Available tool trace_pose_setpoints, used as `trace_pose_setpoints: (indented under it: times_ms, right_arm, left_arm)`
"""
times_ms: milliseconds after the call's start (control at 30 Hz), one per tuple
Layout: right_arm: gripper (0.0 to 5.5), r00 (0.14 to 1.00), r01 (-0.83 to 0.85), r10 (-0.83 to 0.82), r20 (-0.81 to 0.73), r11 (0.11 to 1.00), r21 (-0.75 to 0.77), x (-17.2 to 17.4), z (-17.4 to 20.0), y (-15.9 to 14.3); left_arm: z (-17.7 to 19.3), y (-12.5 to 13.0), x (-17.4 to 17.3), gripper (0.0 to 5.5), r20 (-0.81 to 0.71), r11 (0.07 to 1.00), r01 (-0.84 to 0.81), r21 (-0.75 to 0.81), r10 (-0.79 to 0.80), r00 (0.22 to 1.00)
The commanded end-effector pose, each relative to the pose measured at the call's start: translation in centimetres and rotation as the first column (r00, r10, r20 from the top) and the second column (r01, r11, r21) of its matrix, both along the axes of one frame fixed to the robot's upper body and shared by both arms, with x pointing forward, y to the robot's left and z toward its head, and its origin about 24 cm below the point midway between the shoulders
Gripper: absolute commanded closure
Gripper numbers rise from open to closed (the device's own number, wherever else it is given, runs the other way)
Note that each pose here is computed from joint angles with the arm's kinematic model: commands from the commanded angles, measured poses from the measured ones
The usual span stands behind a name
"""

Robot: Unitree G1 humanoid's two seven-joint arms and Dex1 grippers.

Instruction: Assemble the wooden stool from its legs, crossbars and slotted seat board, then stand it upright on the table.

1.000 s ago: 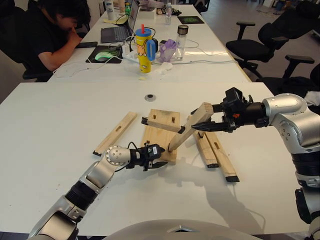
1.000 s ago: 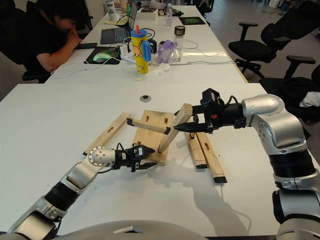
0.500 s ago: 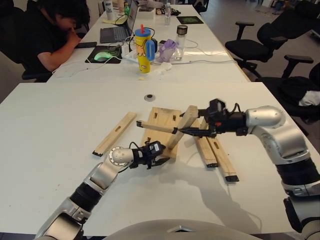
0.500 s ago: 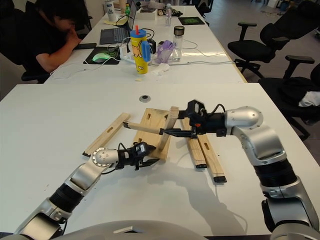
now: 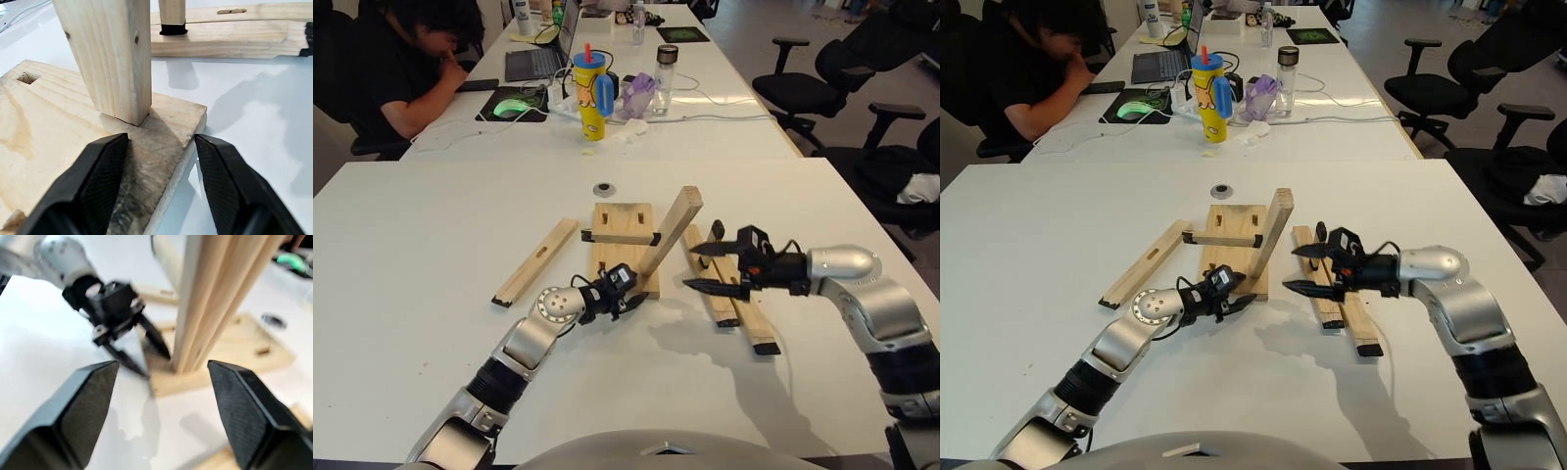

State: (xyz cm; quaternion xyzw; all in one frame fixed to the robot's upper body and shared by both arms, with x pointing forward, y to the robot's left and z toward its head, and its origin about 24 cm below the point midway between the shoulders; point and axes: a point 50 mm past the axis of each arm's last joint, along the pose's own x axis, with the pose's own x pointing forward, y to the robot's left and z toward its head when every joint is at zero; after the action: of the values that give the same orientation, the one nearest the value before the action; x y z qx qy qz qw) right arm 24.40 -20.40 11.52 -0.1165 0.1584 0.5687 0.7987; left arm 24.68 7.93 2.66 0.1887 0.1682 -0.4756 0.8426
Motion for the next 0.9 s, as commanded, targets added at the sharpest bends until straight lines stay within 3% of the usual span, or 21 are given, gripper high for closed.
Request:
trace_pose_setpoints:
  times_ms: [33, 167, 233, 300, 467, 567, 633, 700, 800, 900]
  right_arm:
    - [2.12, 0.998, 0.06, -0.05, -0.04, 0.941, 0.332, -0.3, 5.3, -0.4]
    - [2.12, 0.99, -0.087, -0.015, 0.139, 0.709, 0.7, 0.4, 13.6, 3.1]
    - [2.12, 0.976, -0.103, -0.088, 0.199, 0.616, 0.781, 1.1, 15.6, 5.1]
    - [2.12, 0.965, -0.044, -0.184, 0.186, 0.588, 0.808, 1.9, 15.6, 6.5]
    - [2.12, 0.885, 0.263, -0.462, 0.056, 0.595, 0.76, 3.4, 10.8, 9.0]
    - [2.12, 0.862, 0.416, -0.505, 0.034, 0.746, 0.519, 3.9, 5.7, 10.2]
    - [2.12, 0.852, 0.499, -0.523, -0.024, 0.796, 0.343, 3.6, 2.2, 9.9]
    - [2.12, 0.85, 0.492, -0.527, -0.018, 0.78, 0.386, 3.6, 2.8, 9.7]
    - [2.12, 0.866, 0.391, -0.499, -0.036, 0.629, 0.672, 3.9, 8.0, 9.3]
    - [2.12, 0.829, 0.344, -0.554, -0.072, 0.405, 0.847, 4.3, 12.5, 5.8]
  left_arm:
    - [-5.6, 4.7, -2.2, 2.98, -0.225, 0.96, -0.078, 0.27, 0.142, 0.964]
    - [-5.0, 4.8, -1.6, 2.98, -0.219, 0.965, -0.068, 0.251, 0.125, 0.968]
    - [-4.9, 4.8, -1.5, 2.98, -0.222, 0.966, -0.058, 0.251, 0.116, 0.968]
    - [-4.9, 4.8, -1.4, 2.98, -0.224, 0.966, -0.052, 0.252, 0.11, 0.968]
    - [-4.6, 4.4, -1.0, 2.98, -0.224, 0.97, -0.039, 0.241, 0.095, 0.97]
    - [-4.7, 4.5, -1.2, 2.98, -0.229, 0.97, -0.047, 0.239, 0.103, 0.968]
    - [-4.8, 4.4, -1.2, 2.98, -0.232, 0.97, -0.05, 0.236, 0.107, 0.967]
    - [-4.8, 4.3, -1.2, 2.98, -0.233, 0.971, -0.056, 0.233, 0.112, 0.966]
    - [-4.9, 4.2, -1.2, 2.98, -0.234, 0.971, -0.071, 0.227, 0.125, 0.964]
    - [-4.9, 4.0, -1.2, 2.98, -0.233, 0.973, -0.075, 0.219, 0.127, 0.964]
